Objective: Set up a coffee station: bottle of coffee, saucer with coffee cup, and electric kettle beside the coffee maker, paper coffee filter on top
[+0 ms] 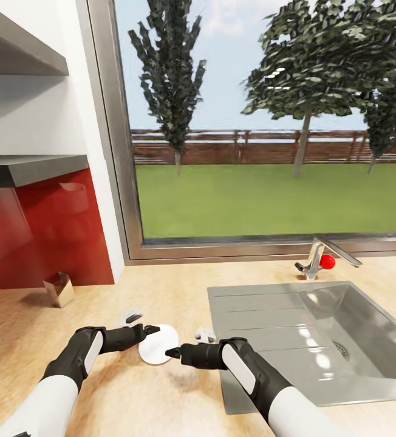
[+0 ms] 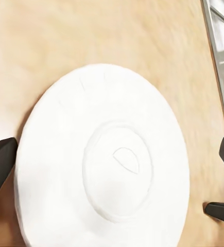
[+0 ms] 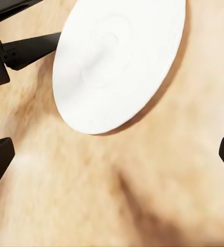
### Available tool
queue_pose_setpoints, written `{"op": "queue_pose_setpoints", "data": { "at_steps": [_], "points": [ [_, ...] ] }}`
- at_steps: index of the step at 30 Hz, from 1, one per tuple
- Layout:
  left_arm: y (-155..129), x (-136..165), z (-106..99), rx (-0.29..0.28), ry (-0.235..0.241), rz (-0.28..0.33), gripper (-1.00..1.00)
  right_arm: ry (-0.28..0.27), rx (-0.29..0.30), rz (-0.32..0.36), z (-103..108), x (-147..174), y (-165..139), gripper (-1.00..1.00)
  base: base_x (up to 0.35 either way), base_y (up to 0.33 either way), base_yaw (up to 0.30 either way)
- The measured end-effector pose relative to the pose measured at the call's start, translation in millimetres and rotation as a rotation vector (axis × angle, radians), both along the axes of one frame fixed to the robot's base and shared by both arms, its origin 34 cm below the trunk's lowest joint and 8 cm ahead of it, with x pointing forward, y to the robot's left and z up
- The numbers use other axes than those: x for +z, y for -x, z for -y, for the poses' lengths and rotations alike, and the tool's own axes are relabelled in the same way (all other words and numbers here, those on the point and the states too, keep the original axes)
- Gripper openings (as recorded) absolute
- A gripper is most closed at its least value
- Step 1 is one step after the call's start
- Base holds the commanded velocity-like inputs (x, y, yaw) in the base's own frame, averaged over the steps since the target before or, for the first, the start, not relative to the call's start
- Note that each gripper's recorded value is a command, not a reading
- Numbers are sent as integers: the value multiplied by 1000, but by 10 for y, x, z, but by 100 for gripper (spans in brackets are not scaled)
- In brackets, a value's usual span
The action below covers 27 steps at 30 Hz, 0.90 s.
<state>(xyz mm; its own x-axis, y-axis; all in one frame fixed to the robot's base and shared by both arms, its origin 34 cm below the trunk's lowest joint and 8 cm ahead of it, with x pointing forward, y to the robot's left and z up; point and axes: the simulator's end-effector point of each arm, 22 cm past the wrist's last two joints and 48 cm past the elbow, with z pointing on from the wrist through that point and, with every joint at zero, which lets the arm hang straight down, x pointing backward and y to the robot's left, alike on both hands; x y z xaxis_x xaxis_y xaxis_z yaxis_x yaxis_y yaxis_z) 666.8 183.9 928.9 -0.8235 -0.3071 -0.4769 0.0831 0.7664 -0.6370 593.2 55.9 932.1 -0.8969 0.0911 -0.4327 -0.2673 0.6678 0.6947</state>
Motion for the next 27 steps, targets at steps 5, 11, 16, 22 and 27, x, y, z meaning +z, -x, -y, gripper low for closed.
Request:
{"op": "queue_pose_setpoints", "data": {
  "at_steps": [5, 11, 16, 22, 27],
  "points": [
    [7, 2, 12, 0, 3, 3, 100, -5, -4, -5, 2, -6, 3, 100, 0, 0, 0],
    [21, 2, 80, -7, 10, 0, 100, -6, -6, -8, 5, -11, 4, 100, 0, 0, 0],
    [34, 3, 161, -16, 20, -1, 100, -5, -14, -15, 24, -51, 10, 100, 0, 0, 0],
    [42, 5, 237, -23, 30, -2, 100, 3, -36, 1, 58, -77, -39, 100, 0, 0, 0],
    [47, 6, 272, -26, 34, -3, 100, 71, -91, 8, 206, -176, -135, 100, 0, 0, 0]
  ]
}}
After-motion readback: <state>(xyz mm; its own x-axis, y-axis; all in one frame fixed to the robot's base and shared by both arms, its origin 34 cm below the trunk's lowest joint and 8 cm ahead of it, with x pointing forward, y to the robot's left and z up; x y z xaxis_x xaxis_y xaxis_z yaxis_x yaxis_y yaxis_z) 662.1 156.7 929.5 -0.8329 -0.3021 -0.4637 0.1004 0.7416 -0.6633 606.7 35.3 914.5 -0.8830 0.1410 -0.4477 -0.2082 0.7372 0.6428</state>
